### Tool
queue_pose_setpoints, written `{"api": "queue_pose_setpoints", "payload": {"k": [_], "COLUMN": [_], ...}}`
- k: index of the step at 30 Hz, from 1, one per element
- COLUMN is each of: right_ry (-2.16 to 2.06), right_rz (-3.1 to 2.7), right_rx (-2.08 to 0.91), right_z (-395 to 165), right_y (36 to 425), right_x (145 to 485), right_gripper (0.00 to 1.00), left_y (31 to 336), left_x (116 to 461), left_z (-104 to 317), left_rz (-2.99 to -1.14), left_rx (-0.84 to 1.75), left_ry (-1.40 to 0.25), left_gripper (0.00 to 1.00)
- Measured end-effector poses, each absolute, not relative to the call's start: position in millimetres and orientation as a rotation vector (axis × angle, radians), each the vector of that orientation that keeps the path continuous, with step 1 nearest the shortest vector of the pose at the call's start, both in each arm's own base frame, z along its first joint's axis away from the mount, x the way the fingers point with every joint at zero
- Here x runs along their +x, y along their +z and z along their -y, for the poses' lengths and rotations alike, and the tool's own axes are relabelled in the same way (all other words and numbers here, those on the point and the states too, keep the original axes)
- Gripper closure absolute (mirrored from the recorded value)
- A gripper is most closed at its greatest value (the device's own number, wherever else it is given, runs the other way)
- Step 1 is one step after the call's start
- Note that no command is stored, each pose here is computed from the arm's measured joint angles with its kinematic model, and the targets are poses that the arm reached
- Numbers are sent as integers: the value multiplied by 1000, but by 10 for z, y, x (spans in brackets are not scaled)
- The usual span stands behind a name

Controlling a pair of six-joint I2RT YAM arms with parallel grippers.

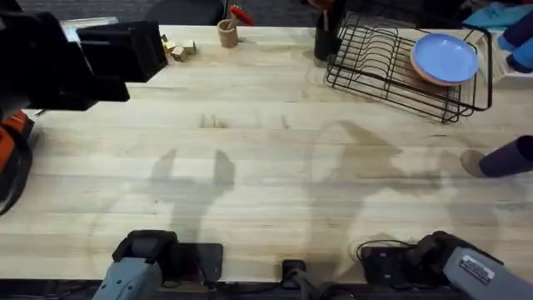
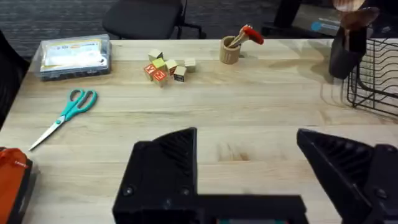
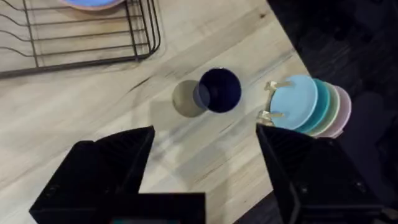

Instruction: Pick up the cup on the table and put them onto the rack.

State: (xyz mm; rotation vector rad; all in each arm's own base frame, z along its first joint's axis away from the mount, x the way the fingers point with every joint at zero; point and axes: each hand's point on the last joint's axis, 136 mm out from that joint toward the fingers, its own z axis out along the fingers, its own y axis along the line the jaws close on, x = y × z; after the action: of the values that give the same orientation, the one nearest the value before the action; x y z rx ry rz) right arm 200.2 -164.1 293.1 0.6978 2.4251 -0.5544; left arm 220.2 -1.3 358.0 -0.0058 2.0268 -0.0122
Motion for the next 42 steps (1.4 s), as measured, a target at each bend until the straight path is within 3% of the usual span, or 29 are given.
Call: {"api": "queue_pose_setpoints", "payload": {"k": [13, 29, 42], "right_ry": [-519, -524, -455], "right_rz": [-2620, -2615, -2525], "right_rx": [716, 736, 983], "right_z": [1761, 1808, 2035], "right_y": [2478, 2465, 2454], "right_x": [2214, 2214, 2037], "right_gripper": [6, 6, 6], "left_y": [3582, 3582, 3581], "left_x": [2203, 2203, 2203], "left_z": [13, 13, 13], "left_rz": [-2026, -2026, -2027], "left_rx": [-6, -6, -6], "left_ry": [-12, -12, -12], "left_gripper": [6, 7, 6]}}
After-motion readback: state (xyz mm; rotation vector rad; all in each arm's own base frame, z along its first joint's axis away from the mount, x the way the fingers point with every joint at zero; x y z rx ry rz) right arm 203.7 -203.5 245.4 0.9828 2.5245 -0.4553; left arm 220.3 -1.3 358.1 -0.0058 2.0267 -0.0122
